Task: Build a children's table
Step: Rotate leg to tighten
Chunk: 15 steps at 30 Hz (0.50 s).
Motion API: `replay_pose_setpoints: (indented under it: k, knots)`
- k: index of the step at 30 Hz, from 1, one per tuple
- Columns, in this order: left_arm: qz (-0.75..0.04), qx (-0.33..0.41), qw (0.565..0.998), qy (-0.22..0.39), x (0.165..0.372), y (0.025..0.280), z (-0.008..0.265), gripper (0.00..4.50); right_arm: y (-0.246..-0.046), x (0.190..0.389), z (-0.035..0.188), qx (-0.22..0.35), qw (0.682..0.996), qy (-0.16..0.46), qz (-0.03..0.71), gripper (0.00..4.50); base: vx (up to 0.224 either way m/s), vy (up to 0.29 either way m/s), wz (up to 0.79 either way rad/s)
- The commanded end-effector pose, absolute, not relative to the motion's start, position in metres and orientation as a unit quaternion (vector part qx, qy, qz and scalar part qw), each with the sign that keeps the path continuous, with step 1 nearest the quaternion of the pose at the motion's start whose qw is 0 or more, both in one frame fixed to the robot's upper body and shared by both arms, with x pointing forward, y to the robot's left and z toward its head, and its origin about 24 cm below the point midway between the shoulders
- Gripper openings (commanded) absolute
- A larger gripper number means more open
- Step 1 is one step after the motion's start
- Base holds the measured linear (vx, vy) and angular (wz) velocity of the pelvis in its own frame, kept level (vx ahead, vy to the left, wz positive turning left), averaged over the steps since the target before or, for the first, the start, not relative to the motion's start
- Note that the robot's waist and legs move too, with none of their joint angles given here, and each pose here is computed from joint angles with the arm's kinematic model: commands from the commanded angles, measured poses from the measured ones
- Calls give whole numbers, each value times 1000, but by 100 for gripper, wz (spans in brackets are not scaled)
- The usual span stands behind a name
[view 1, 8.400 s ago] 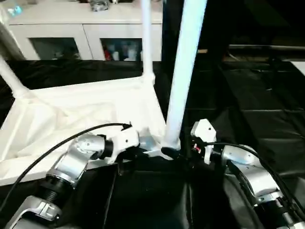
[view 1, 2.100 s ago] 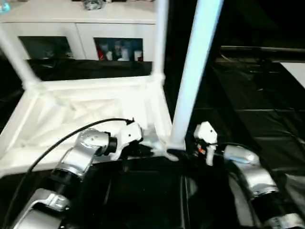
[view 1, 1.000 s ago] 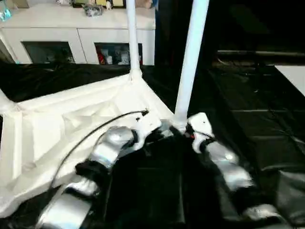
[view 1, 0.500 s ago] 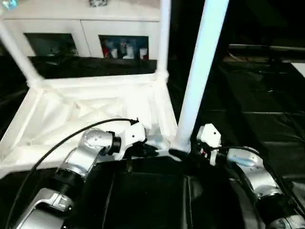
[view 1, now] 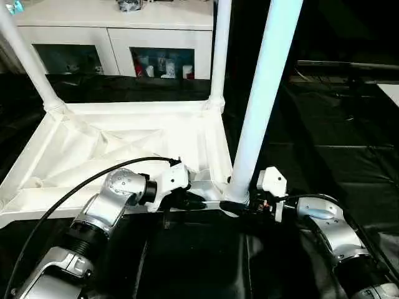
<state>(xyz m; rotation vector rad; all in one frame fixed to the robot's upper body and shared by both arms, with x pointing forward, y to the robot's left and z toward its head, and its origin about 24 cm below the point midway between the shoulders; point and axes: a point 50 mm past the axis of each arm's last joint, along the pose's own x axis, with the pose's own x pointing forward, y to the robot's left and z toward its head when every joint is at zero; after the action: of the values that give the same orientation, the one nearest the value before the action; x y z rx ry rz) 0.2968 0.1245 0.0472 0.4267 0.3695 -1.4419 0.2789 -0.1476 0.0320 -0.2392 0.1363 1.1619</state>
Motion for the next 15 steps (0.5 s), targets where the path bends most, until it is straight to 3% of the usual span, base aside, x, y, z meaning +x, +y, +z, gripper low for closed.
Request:
replay_pose_setpoints:
  k: [1, 4, 7, 13, 15]
  knots:
    - [-680, 187, 683, 193, 286, 124, 38, 0, -160, 285, 39, -113, 843, 61, 522, 277, 0, 0, 0]
    - [-680, 187, 682, 194, 285, 125, 37, 0, -160, 285, 38, -112, 845, 61, 520, 275, 0, 0, 0]
    - [-664, 191, 696, 192, 289, 125, 36, 0, -157, 289, 37, -103, 867, 46, 486, 275, 0, 0, 0]
    - [-583, 203, 762, 196, 305, 119, 26, 0, -145, 296, 27, -63, 913, 45, 400, 274, 0, 0, 0]
    - [-550, 196, 788, 197, 312, 110, 22, 0, -130, 299, 17, -33, 937, 59, 343, 274, 0, 0, 0]
